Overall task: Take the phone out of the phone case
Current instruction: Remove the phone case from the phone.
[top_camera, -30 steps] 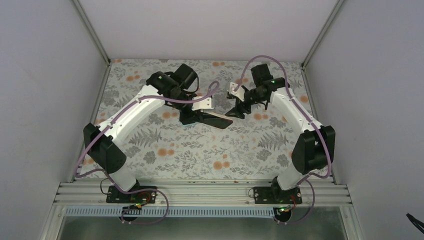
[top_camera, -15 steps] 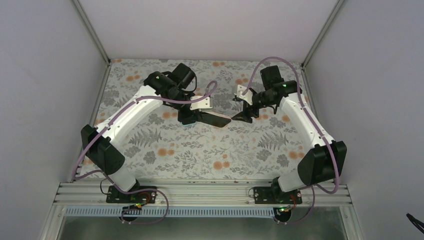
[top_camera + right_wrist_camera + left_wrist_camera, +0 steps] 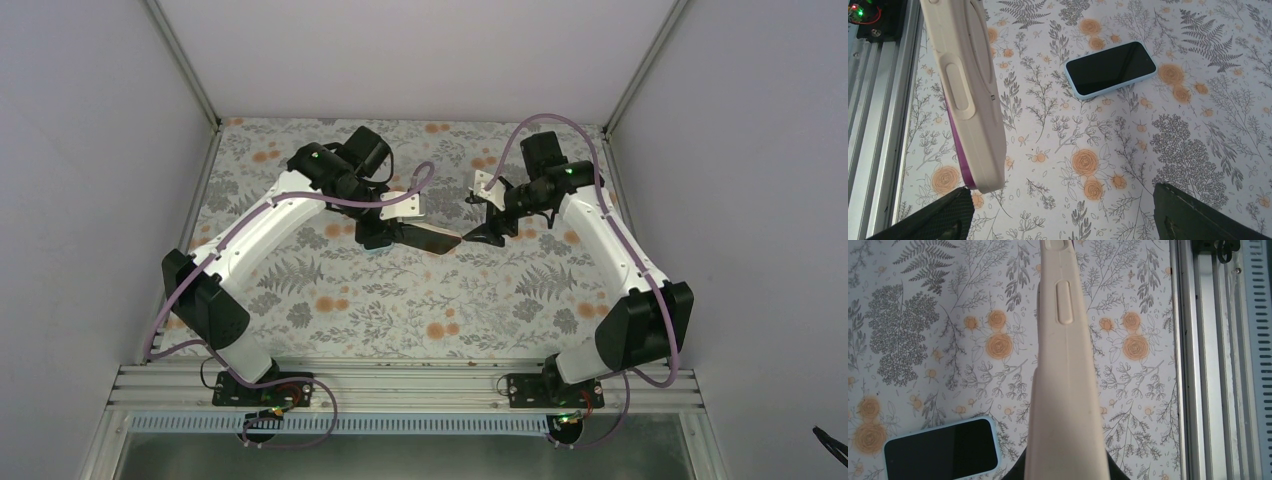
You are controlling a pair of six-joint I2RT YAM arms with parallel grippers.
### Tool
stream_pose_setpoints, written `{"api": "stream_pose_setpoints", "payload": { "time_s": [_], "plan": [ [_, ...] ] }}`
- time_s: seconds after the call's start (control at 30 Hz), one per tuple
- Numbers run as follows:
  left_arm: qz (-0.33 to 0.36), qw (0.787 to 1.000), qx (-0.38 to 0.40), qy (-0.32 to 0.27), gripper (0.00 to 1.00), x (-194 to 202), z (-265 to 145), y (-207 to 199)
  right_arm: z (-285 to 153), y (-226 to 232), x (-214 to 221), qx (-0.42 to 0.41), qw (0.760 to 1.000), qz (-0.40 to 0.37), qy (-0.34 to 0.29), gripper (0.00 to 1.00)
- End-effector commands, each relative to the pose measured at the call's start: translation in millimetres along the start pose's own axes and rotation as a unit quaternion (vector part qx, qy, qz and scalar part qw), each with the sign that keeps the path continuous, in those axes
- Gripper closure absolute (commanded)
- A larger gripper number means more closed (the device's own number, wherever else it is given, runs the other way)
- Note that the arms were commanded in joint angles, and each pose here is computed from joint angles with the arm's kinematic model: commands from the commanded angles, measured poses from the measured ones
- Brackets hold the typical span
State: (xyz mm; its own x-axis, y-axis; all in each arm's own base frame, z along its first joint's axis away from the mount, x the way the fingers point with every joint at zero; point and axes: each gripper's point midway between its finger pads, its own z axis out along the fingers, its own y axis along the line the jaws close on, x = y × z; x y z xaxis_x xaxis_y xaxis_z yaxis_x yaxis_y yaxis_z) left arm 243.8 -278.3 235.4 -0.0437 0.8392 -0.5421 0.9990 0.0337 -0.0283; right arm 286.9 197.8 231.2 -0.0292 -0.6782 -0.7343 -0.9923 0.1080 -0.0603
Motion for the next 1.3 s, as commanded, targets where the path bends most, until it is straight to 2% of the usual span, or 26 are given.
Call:
{"api": "stream_pose_setpoints", "payload": {
  "time_s": [0.0,0.73,1.03,1.27],
  "plan": [
    [0.01,1.0,-0.014,-0.02,0.98,-10,-9,3,5,7,-1,-0.023,1.0,0.0,-0.014,0.12],
    [0.013,0.999,0.004,-0.042,0.98,-22,-14,-4,16,-5,3,-0.017,1.0,0.006,-0.019,0.12],
    [0.028,0.996,0.036,-0.074,0.98,-46,-16,-15,18,-19,-16,-0.011,0.999,0.002,-0.041,0.12],
    [0.04,0.994,0.07,-0.075,0.98,-54,-6,-24,21,-40,-44,0.034,0.997,-0.007,-0.071,0.12]
  ]
}}
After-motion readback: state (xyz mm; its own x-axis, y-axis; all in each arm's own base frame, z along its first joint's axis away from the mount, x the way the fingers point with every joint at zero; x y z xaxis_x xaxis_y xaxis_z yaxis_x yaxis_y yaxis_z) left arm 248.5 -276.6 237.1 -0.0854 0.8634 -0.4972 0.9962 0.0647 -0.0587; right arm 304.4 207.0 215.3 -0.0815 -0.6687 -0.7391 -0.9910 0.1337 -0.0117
